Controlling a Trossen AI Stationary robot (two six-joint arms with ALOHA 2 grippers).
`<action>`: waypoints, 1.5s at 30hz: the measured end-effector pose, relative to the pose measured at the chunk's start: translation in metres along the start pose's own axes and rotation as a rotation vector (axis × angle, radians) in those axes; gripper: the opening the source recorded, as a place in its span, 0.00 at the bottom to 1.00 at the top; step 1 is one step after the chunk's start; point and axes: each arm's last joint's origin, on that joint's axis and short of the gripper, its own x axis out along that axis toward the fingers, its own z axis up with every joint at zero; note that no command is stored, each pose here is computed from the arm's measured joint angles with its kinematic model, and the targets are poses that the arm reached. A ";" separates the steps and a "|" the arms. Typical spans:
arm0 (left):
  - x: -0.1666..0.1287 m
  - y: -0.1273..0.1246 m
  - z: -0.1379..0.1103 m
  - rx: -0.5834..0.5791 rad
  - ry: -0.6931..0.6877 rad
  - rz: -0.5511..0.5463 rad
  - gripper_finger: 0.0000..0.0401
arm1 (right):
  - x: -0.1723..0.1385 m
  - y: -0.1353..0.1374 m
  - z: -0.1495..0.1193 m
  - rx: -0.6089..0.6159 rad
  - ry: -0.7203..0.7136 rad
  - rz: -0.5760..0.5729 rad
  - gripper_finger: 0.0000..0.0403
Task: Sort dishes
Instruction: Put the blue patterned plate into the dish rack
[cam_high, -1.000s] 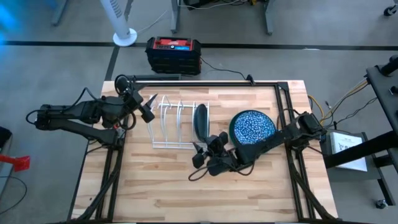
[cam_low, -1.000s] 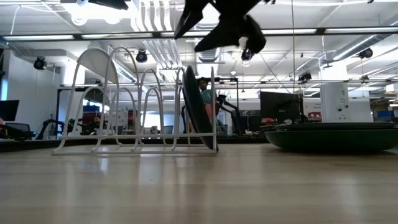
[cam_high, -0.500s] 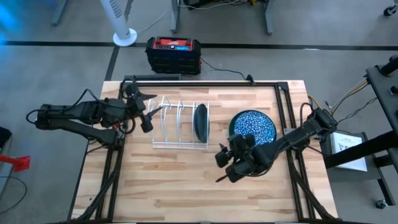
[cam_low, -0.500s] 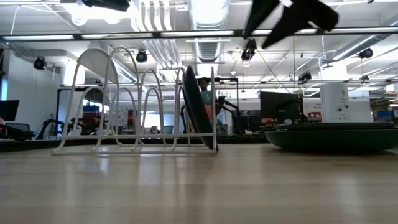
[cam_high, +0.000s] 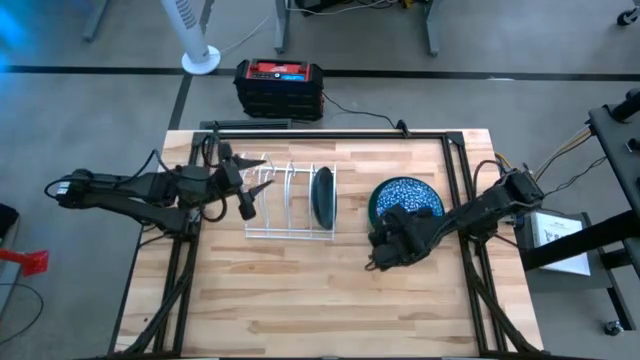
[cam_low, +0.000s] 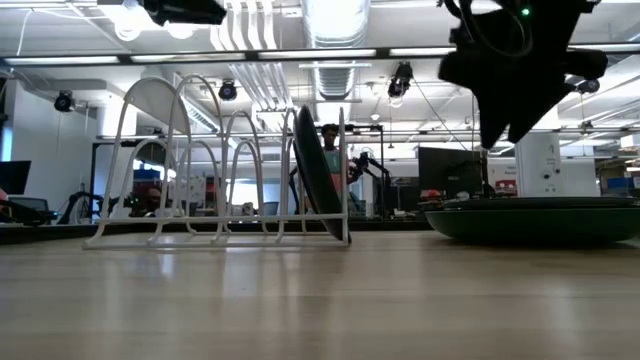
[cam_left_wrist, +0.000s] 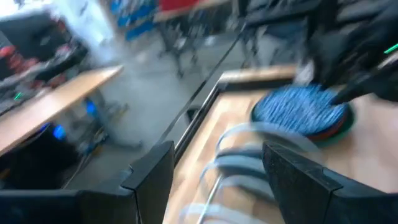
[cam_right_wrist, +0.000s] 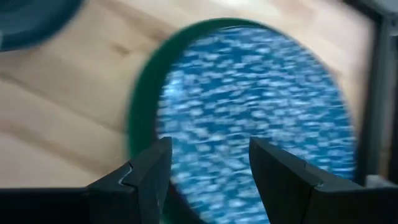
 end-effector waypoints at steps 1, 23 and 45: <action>0.001 -0.001 0.002 -0.012 -0.043 -0.014 0.58 | 0.000 -0.009 0.002 -0.008 0.002 -0.024 0.50; 0.125 -0.046 0.015 0.118 0.066 0.152 0.58 | 0.025 -0.130 -0.013 0.202 -0.026 0.353 0.47; 0.132 -0.048 0.029 -0.009 0.098 0.155 0.58 | 0.050 -0.059 -0.028 -0.557 0.074 0.457 0.47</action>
